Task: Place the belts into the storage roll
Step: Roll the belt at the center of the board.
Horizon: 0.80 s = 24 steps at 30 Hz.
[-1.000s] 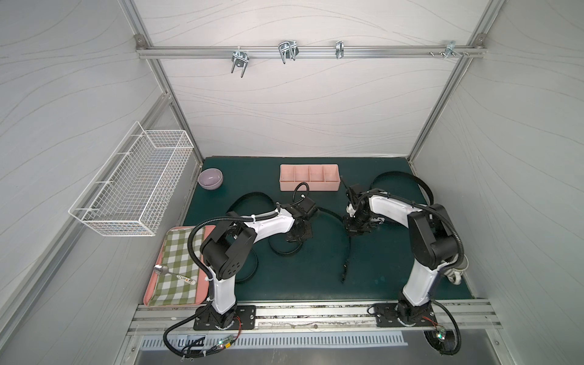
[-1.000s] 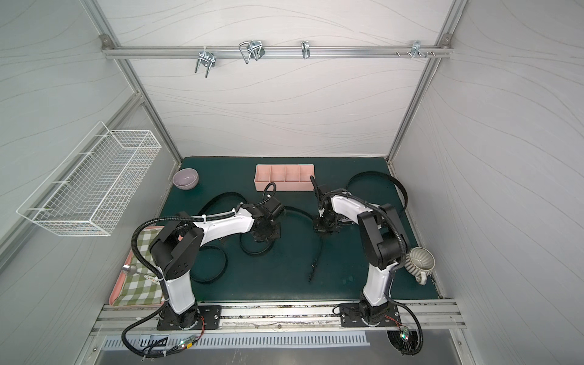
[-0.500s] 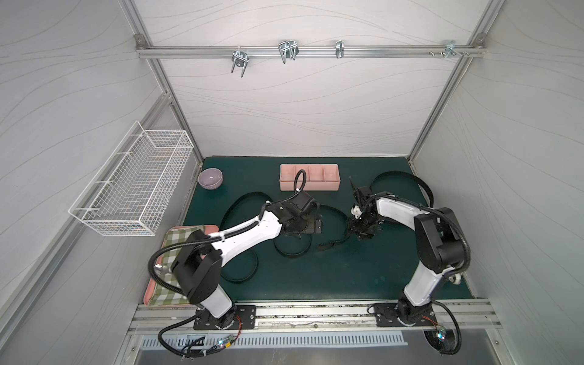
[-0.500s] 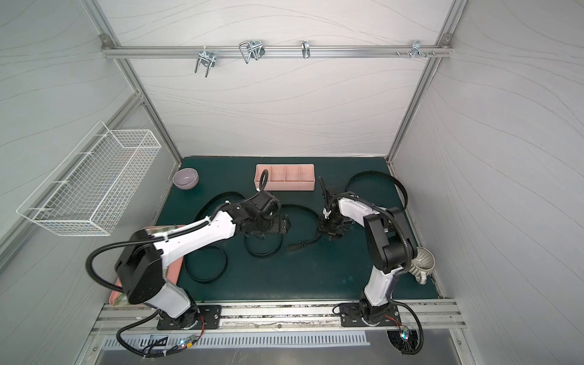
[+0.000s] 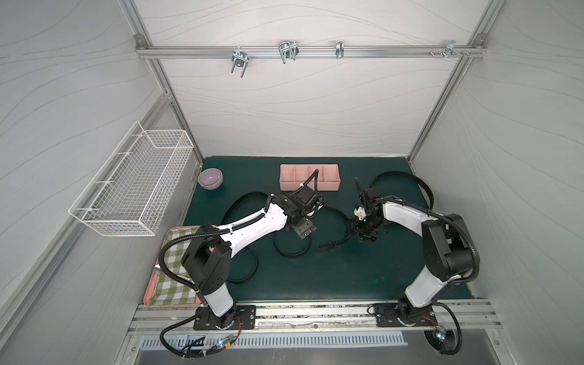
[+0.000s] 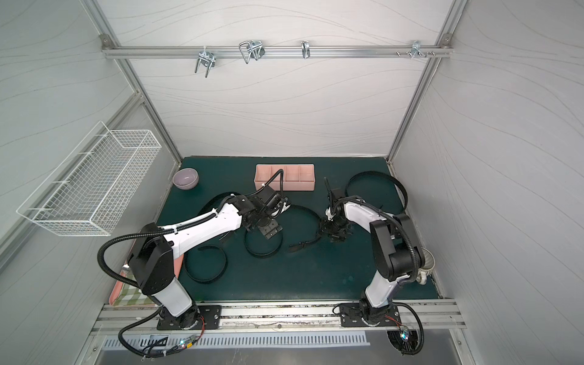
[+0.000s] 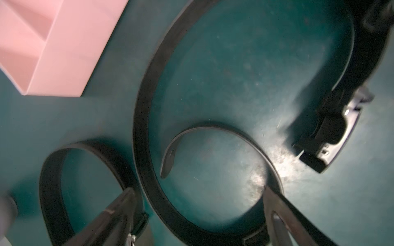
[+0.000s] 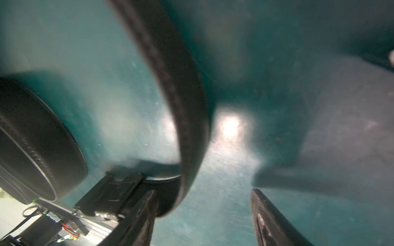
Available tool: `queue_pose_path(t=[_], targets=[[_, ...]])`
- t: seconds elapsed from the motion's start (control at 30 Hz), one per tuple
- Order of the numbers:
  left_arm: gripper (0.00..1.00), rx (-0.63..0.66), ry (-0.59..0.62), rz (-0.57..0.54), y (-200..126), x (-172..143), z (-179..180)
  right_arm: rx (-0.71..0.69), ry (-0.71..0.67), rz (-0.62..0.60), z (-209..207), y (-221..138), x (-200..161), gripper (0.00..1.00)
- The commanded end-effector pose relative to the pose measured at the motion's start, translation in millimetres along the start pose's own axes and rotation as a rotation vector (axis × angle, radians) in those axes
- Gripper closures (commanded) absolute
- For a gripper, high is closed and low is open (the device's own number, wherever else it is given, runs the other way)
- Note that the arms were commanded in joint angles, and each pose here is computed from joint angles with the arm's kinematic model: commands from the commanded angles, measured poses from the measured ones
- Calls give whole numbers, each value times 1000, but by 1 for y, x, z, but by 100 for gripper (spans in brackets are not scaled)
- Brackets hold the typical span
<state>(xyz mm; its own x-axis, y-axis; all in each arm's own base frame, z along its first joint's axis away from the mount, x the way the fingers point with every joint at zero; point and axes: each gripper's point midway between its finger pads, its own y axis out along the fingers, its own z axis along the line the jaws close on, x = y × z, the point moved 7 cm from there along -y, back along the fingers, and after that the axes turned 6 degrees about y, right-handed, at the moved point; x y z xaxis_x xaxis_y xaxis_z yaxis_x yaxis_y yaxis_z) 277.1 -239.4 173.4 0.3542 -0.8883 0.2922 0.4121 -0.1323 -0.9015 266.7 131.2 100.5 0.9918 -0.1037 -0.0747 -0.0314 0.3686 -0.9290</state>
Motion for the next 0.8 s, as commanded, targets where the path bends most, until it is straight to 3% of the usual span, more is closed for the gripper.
queue_pose_path(t=[0.0, 0.13, 0.3, 0.6, 0.77], targets=[[10, 46, 298, -54, 7, 2, 5, 57, -24, -11, 5, -8, -2, 28], [11, 3, 309, -30, 29, 1, 11, 69, -22, -9, 5, -7, -1, 28], [20, -68, 301, 3, 52, 7, 7, 82, -17, -4, 6, -4, 1, 27], [27, -100, 291, -43, 76, 18, -1, 80, -11, 3, 6, -1, 3, 27], [36, -146, 282, -54, 84, 20, -7, 73, -7, 9, 5, 2, 5, 27]])
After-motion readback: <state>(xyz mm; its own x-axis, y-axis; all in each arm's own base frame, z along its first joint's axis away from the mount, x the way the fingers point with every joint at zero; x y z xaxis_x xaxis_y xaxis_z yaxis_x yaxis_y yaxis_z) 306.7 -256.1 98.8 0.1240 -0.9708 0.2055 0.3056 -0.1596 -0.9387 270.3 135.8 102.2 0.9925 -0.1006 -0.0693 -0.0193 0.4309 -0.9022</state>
